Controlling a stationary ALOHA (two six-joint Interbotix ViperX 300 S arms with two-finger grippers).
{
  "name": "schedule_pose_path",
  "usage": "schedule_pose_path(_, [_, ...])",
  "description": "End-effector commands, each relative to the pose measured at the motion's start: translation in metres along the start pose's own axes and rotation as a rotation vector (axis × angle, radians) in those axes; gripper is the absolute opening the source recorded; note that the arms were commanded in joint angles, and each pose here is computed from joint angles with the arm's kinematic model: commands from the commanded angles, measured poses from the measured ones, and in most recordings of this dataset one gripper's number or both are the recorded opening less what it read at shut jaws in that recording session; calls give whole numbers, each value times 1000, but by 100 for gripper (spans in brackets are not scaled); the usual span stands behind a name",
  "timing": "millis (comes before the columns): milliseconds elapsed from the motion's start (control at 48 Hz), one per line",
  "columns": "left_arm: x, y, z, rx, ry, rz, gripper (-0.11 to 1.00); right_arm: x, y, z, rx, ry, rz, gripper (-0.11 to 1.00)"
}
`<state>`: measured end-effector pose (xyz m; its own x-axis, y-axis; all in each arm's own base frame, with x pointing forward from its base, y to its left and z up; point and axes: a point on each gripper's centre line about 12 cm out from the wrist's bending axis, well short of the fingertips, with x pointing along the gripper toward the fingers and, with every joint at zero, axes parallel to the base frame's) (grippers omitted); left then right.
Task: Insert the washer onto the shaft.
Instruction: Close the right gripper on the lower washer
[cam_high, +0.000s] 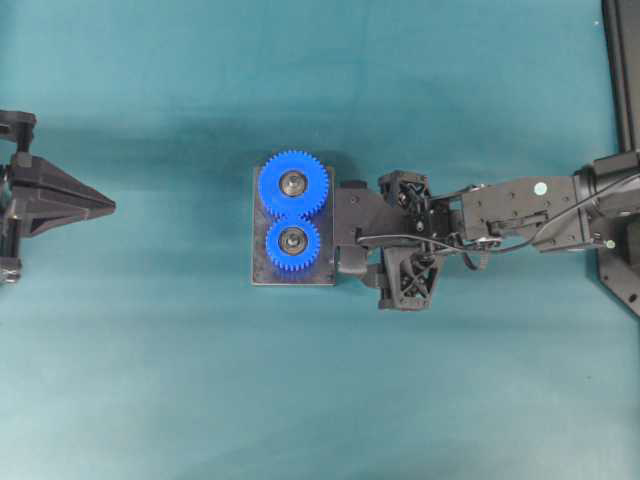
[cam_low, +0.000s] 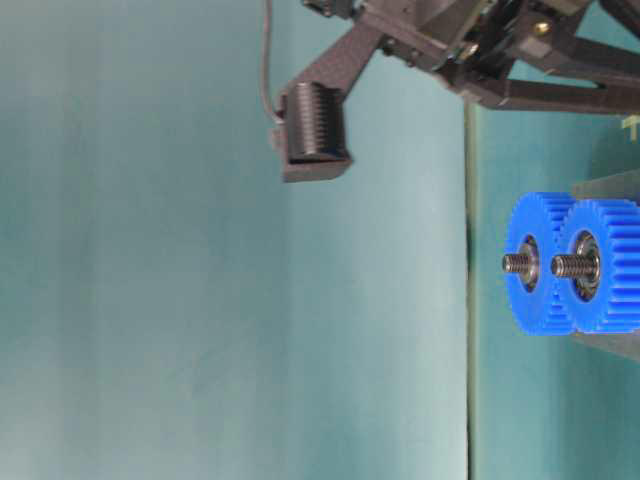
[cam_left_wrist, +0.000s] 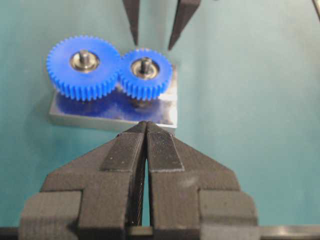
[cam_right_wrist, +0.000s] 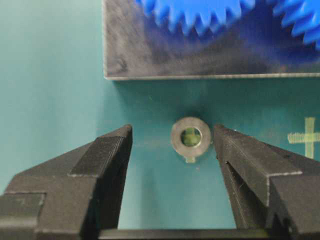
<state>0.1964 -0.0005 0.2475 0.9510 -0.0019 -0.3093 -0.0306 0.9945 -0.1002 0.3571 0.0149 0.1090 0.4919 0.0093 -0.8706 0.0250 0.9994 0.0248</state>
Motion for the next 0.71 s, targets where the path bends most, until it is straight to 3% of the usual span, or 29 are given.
schedule_pose_path(0, [0, -1, 13, 1, -31, -2, 0, -3, -2, 2, 15, -17, -2, 66])
schedule_pose_path(396, [0, 0, 13, 0, -31, 1, 0, 7, -11, -4, 37, -14, -12, 66])
schedule_pose_path(687, [0, 0, 13, -1, -29, 2, 0, 16, -9, -3, 36, 0, -10, 59])
